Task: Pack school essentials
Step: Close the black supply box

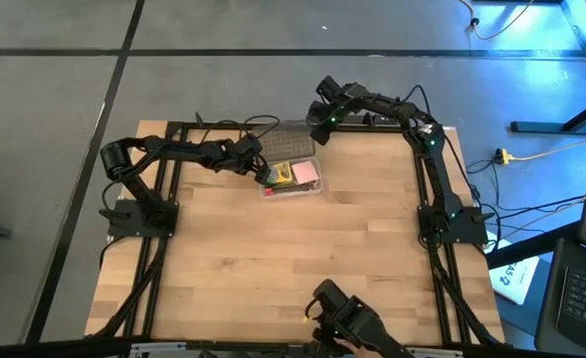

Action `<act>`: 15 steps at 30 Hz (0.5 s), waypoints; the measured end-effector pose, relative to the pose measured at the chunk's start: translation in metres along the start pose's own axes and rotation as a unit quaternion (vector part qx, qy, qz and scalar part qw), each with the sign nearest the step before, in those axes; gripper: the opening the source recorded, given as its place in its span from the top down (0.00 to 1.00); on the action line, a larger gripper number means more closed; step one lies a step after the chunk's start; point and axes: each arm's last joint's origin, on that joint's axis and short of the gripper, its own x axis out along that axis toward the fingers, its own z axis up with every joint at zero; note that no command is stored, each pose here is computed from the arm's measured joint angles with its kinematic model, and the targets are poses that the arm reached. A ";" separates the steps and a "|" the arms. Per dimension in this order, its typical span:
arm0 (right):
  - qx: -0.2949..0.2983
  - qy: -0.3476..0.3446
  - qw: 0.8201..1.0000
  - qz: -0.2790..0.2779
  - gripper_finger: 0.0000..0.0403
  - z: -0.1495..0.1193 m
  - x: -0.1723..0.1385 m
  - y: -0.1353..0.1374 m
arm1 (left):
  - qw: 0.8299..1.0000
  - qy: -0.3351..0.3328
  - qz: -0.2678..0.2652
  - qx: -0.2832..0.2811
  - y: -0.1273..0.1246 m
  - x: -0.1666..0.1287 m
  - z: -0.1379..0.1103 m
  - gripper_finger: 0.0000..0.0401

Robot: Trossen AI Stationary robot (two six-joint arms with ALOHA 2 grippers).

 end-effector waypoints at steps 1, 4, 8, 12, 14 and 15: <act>-0.003 -0.001 1.000 0.002 0.74 0.000 0.000 0.000 | 1.000 0.000 0.000 0.000 0.000 0.000 0.000 0.01; -0.013 -0.002 1.000 0.002 0.74 0.001 -0.003 0.002 | 1.000 0.001 0.001 0.000 0.000 0.000 0.000 0.01; -0.030 -0.016 0.999 0.006 0.74 0.004 -0.014 0.007 | 1.000 0.001 0.001 0.000 0.000 0.000 0.000 0.01; -0.042 -0.032 0.999 0.013 0.74 0.008 -0.026 0.015 | 1.000 0.000 0.003 0.000 0.000 0.000 0.000 0.01; -0.046 -0.039 0.998 0.025 0.74 0.009 -0.030 0.018 | 1.000 0.000 0.003 0.000 0.000 0.000 0.000 0.01; -0.048 -0.041 0.998 0.030 0.74 0.009 -0.031 0.019 | 1.000 0.000 0.003 0.000 0.000 0.000 0.000 0.01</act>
